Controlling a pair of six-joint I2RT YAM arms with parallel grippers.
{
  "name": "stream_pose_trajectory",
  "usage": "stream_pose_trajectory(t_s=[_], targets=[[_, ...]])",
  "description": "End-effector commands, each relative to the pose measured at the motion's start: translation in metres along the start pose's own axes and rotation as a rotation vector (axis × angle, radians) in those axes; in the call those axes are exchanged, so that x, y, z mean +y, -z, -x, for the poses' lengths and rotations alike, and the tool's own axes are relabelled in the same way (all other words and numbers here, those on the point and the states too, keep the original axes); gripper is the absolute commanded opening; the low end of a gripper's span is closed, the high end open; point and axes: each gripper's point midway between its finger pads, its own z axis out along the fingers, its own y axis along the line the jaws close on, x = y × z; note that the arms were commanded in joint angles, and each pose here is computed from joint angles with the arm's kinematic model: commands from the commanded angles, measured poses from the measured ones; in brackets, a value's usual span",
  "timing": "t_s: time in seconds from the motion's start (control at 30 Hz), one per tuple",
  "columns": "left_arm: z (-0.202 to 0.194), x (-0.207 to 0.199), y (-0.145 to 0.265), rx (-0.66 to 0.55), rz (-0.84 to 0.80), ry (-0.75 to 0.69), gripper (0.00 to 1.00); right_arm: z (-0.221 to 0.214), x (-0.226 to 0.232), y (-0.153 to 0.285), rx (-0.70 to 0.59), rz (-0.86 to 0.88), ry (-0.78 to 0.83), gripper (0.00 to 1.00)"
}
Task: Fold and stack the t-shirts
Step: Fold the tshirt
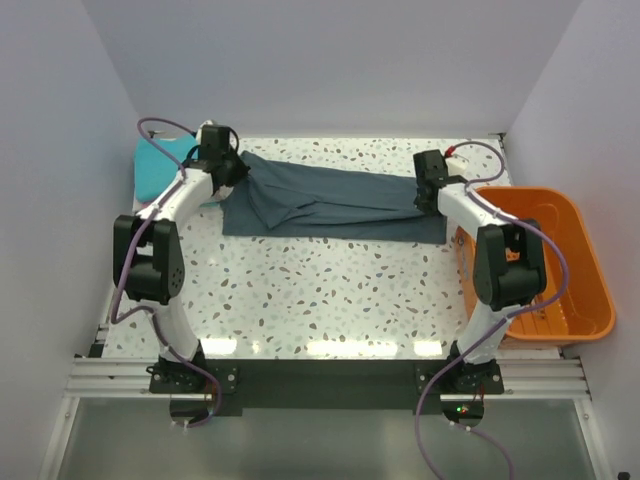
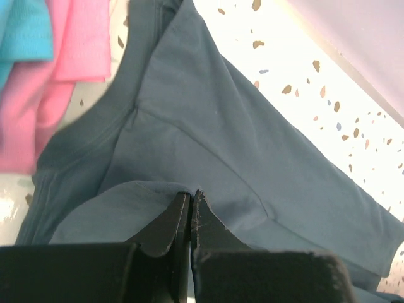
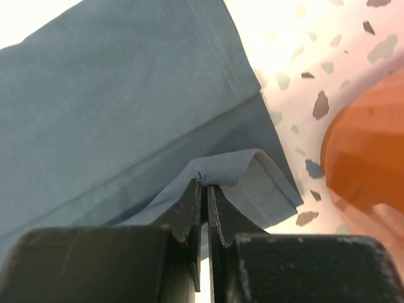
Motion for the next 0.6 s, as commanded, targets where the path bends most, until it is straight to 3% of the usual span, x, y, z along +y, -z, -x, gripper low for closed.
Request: stream_pose_trajectory(t_s=[0.0, 0.43, 0.53, 0.57], targets=[[0.033, -0.009, -0.008, -0.069, -0.023, -0.009, 0.0, 0.017, 0.007, -0.005, -0.008, 0.01, 0.017, 0.0], [0.042, 0.002, -0.074, -0.056, 0.044, -0.007, 0.0, 0.021, 0.016, -0.038, 0.025, -0.023, 0.02, 0.04], [0.042, -0.005, -0.085, -0.031, 0.02, -0.046, 0.3, 0.029, 0.019, -0.043, 0.018, -0.041, 0.034, 0.24], [0.042, -0.005, -0.086, -0.023, 0.028, -0.048, 0.64, 0.036, 0.024, -0.043, 0.009, -0.034, 0.033, 0.35]])
